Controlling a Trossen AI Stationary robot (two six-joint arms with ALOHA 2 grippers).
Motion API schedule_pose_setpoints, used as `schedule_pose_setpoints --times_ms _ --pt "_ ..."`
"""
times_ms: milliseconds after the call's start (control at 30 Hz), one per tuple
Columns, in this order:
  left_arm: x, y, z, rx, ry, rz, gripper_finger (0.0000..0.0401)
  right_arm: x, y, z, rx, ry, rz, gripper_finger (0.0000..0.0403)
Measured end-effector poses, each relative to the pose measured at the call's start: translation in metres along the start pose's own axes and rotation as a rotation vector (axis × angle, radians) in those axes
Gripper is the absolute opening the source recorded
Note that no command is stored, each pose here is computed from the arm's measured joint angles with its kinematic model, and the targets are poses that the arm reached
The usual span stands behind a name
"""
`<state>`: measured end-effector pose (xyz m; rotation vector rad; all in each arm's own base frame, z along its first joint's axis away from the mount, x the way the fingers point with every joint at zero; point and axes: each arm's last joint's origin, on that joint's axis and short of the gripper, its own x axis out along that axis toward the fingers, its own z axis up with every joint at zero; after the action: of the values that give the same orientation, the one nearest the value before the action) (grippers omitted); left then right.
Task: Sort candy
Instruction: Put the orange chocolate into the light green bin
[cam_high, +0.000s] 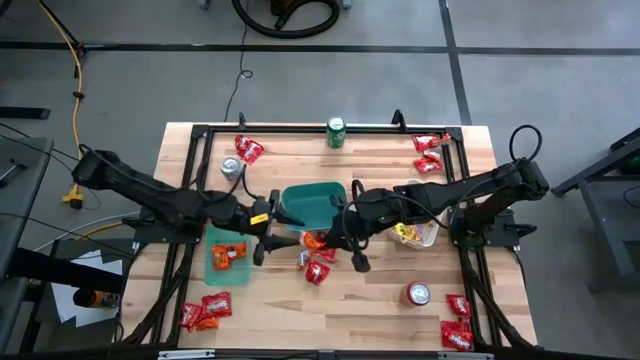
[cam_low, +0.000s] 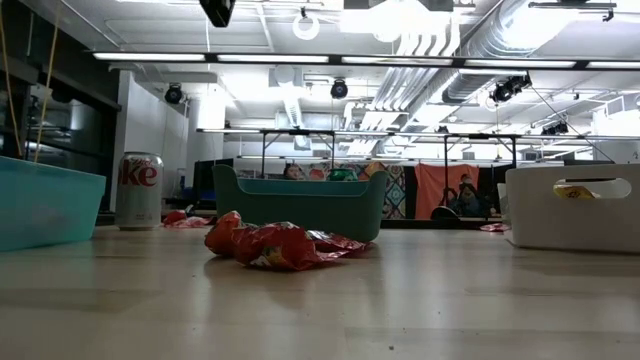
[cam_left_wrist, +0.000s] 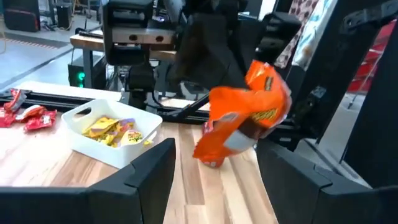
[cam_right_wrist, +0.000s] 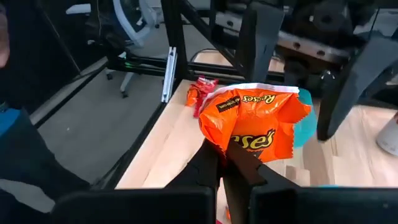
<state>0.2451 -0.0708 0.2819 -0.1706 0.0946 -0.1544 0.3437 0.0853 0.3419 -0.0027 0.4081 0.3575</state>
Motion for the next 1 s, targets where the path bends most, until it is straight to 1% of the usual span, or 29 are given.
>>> schedule_pose_setpoints --times_ms 167,233,467,567,633,700,800,900,933,1000 --pt "0.006 -0.003 0.003 -0.001 -0.068 -0.069 0.0213 0.0 0.0 0.0 0.0 -0.001 0.001 0.0004" --pt "0.007 -0.004 0.003 0.001 -0.073 -0.088 0.0213 0.0 -0.001 0.0 0.002 -0.001 -0.002 0.0004" --pt "0.013 -0.003 -0.004 0.005 -0.037 -0.084 0.0213 0.0 -0.001 0.003 -0.003 -0.031 -0.001 0.0004" --pt "0.014 -0.003 -0.006 0.005 -0.032 -0.083 0.0203 0.0 -0.001 0.003 0.01 -0.03 -0.001 0.0004" --pt "0.015 -0.003 -0.007 0.006 -0.026 -0.082 0.0184 0.0 -0.001 0.003 0.047 -0.033 0.0 0.0004" --pt "0.015 -0.003 -0.006 0.005 -0.029 -0.083 0.0154 0.0 -0.001 0.003 0.08 -0.034 0.0 0.0004" --pt "0.015 -0.003 -0.006 0.006 -0.029 -0.085 0.0091 0.0 -0.001 0.003 0.111 -0.03 0.0 0.0009" --pt "0.015 -0.003 -0.006 0.005 -0.03 -0.087 0.0025 0.0 -0.001 0.003 0.132 -0.031 0.002 0.0025" --pt "0.015 -0.003 -0.006 0.004 -0.031 -0.086 0.0014 0.0 -0.001 0.003 0.137 -0.031 0.0 0.0034" --pt "0.015 -0.003 -0.006 0.005 -0.031 -0.086 0.0012 0.0 -0.001 0.003 0.14 -0.032 -0.017 0.0056"
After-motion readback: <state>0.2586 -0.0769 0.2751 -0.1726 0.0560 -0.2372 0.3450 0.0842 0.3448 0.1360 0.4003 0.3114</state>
